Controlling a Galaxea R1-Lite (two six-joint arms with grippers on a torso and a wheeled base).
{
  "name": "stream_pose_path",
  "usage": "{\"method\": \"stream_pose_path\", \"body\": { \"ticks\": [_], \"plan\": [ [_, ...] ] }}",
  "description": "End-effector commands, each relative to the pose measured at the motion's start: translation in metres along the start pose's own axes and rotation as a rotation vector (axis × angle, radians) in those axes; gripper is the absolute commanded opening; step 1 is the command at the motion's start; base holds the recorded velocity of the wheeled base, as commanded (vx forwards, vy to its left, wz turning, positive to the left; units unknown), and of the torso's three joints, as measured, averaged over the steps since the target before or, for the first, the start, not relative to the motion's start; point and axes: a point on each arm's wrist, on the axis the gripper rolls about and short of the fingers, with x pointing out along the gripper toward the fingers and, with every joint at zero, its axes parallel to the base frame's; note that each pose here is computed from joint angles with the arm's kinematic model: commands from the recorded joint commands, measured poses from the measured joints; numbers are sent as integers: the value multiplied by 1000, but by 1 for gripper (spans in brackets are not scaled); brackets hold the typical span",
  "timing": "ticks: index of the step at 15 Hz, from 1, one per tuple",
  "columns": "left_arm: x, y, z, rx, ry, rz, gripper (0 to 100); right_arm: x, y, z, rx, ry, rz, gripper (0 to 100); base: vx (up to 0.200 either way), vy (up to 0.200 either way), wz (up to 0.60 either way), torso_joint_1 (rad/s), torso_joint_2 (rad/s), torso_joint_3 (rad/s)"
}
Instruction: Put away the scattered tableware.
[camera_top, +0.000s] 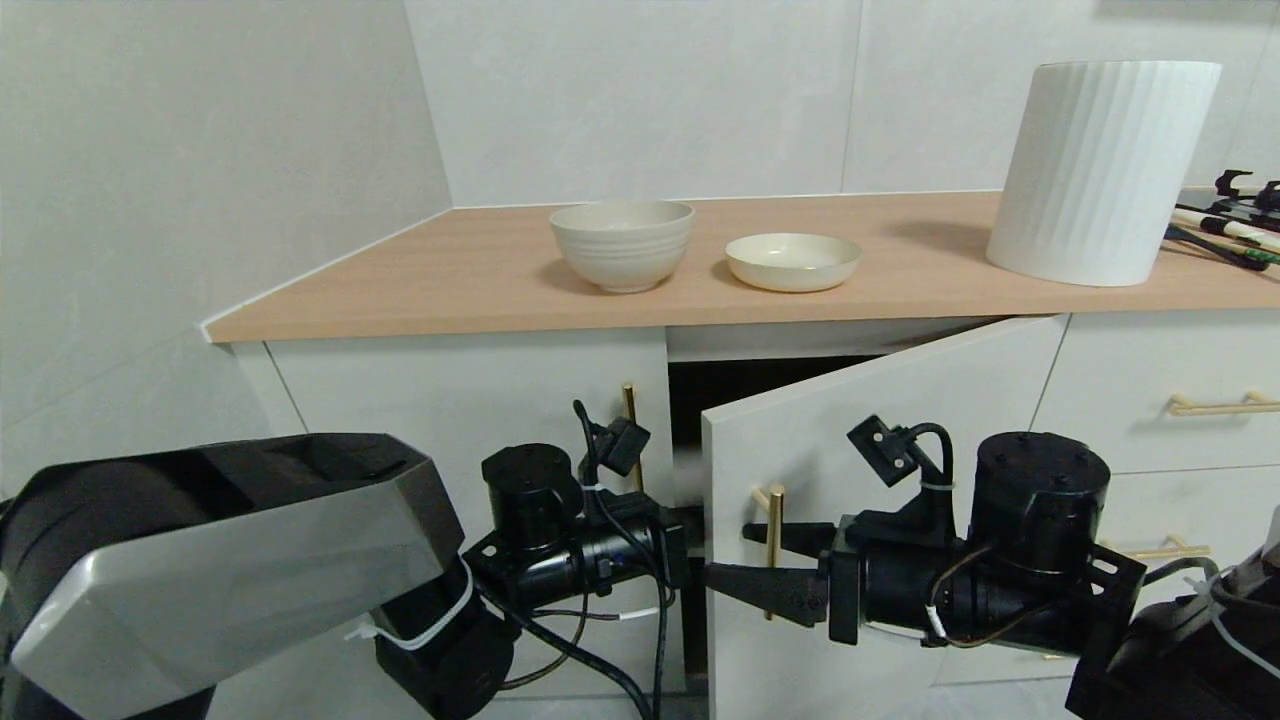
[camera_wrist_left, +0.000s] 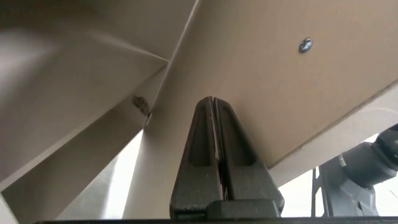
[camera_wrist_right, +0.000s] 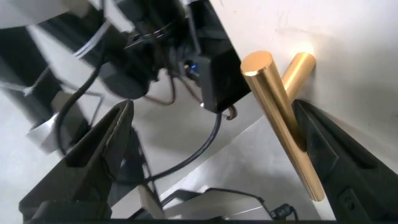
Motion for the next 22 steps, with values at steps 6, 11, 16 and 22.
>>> {"method": "stream_pose_path", "body": {
  "ticks": [6, 11, 16, 22],
  "plan": [
    [1, -14, 7, 20, -7, -44, 0, -36, -9, 26, -44, -145, -141, 100, 0, 0, 0, 0, 0, 0],
    [5, -22, 7, 29, -5, -70, 0, -27, -42, 23, -42, -131, -184, 100, 0, 0, 0, 0, 0, 0],
    [9, -24, 9, 25, -5, -79, 0, -76, -27, 9, -54, -135, -264, 100, 0, 0, 0, 0, 0, 0],
    [9, -29, 17, 29, -10, -82, 0, -115, 31, -14, -112, -117, -185, 100, 0, 0, 0, 0, 0, 0]
  ]
}}
